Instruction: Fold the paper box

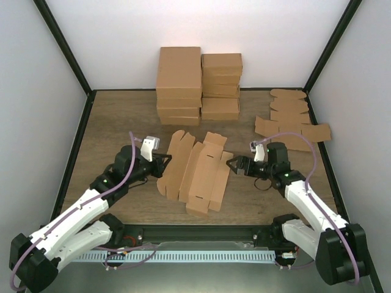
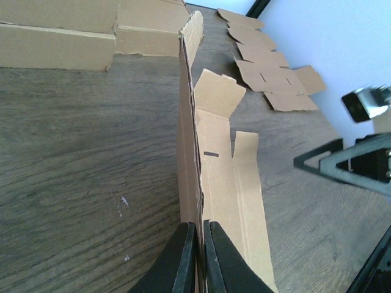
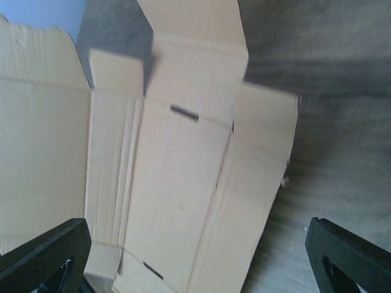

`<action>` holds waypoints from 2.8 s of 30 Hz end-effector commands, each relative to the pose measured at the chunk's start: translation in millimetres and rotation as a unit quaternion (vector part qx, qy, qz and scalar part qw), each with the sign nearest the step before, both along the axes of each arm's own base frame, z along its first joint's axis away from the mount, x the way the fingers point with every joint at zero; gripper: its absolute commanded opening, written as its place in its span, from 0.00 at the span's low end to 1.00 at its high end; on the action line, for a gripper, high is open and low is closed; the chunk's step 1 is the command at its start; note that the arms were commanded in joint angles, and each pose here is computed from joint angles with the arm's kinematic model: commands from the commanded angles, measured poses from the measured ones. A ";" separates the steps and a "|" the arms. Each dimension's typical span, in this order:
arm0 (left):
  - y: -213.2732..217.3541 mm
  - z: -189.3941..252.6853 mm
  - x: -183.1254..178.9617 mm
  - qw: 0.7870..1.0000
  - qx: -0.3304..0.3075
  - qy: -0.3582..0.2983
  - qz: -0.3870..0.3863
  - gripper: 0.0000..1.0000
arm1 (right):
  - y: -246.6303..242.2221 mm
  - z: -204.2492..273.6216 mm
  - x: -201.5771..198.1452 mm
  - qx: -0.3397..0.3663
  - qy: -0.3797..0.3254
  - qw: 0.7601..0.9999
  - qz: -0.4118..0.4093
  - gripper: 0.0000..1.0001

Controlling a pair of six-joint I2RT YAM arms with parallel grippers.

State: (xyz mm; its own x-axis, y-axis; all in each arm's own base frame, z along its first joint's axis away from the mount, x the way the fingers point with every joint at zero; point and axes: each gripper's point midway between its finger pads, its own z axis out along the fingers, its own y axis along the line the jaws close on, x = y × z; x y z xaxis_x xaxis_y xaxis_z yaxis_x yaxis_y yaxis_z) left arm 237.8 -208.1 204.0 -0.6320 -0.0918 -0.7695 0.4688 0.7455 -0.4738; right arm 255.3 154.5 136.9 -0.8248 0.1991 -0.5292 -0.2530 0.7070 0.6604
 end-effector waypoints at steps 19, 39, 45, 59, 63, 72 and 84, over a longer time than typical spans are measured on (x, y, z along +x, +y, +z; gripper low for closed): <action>1.1 -8.3 -7.1 1.000 -0.024 -0.008 0.000 0.04 | 19.7 -68.5 -27.1 0.068 0.081 0.993 0.047 0.76; 7.9 -8.1 -10.1 0.998 -0.058 -0.004 0.024 0.11 | 35.1 -53.8 -21.0 0.040 0.018 0.995 0.091 0.01; 28.3 6.4 -7.5 0.996 -0.051 -0.010 0.078 0.71 | 34.1 -22.7 -17.2 0.025 -0.057 0.992 0.106 0.01; 35.0 94.1 14.7 0.997 0.009 -0.023 0.079 1.00 | 61.2 8.1 -8.0 0.002 -0.122 0.981 0.150 0.01; 25.9 90.0 32.9 0.995 0.082 -0.039 0.035 1.00 | 70.3 9.9 -6.1 -0.003 -0.130 0.979 0.158 0.01; 14.4 92.3 41.6 0.972 0.151 -0.179 -0.039 1.00 | 71.6 24.4 -2.1 -0.022 -0.177 0.970 0.166 0.04; 28.8 81.4 27.4 0.971 0.163 -0.172 -0.028 1.00 | 73.8 58.8 -33.5 -0.016 -0.281 0.934 0.220 0.02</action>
